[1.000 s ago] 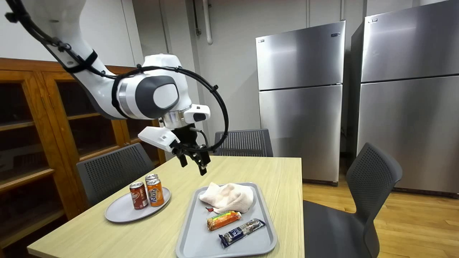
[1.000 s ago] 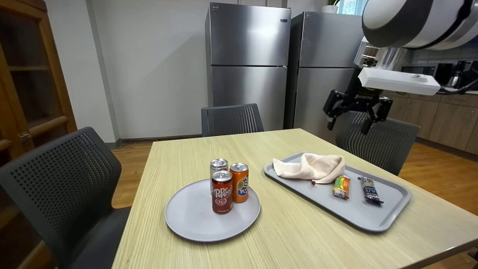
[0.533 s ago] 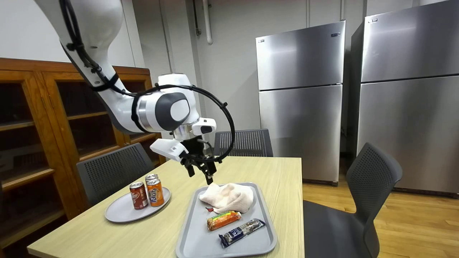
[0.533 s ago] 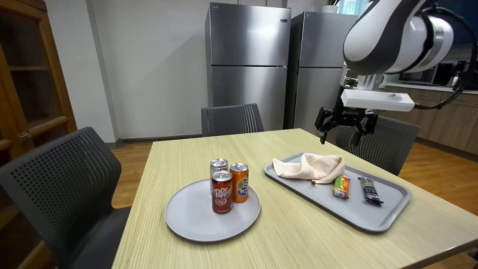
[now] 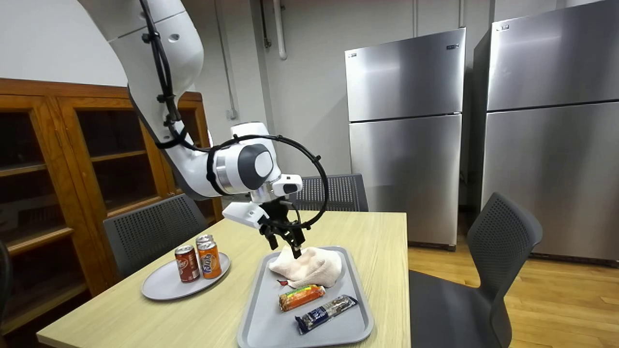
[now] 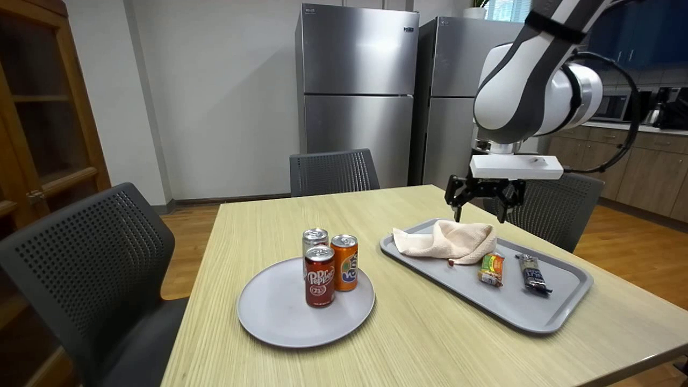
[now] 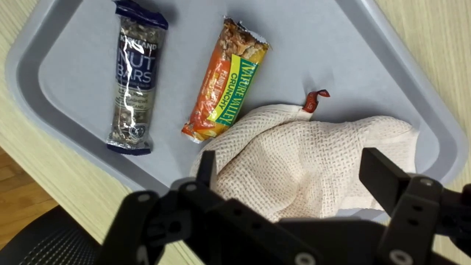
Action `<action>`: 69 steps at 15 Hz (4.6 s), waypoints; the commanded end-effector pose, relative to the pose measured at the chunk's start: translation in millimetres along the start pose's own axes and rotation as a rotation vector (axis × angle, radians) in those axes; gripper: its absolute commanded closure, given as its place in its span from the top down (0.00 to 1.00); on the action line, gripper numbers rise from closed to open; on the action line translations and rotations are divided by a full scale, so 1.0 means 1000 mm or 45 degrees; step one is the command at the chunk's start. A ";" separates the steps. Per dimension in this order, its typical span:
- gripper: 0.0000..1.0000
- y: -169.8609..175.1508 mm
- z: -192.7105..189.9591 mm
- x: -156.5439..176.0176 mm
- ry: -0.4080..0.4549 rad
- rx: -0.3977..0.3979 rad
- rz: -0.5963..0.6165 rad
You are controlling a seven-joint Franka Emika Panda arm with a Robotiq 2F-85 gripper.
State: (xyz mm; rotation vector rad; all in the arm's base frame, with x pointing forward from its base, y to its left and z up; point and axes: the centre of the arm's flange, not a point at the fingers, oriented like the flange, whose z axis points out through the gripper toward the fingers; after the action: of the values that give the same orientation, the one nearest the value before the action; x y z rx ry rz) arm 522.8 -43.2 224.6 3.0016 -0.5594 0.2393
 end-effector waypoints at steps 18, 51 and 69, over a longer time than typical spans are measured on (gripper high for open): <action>1.00 -0.016 0.032 0.025 0.021 -0.043 0.020; 0.25 -0.053 0.108 0.072 0.123 -0.155 0.075; 0.01 -0.090 0.028 0.097 0.360 -0.027 -0.003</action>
State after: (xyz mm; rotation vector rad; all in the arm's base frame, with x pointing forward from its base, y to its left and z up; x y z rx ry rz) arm 643.4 -9.3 187.2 2.8731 -0.5404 0.5645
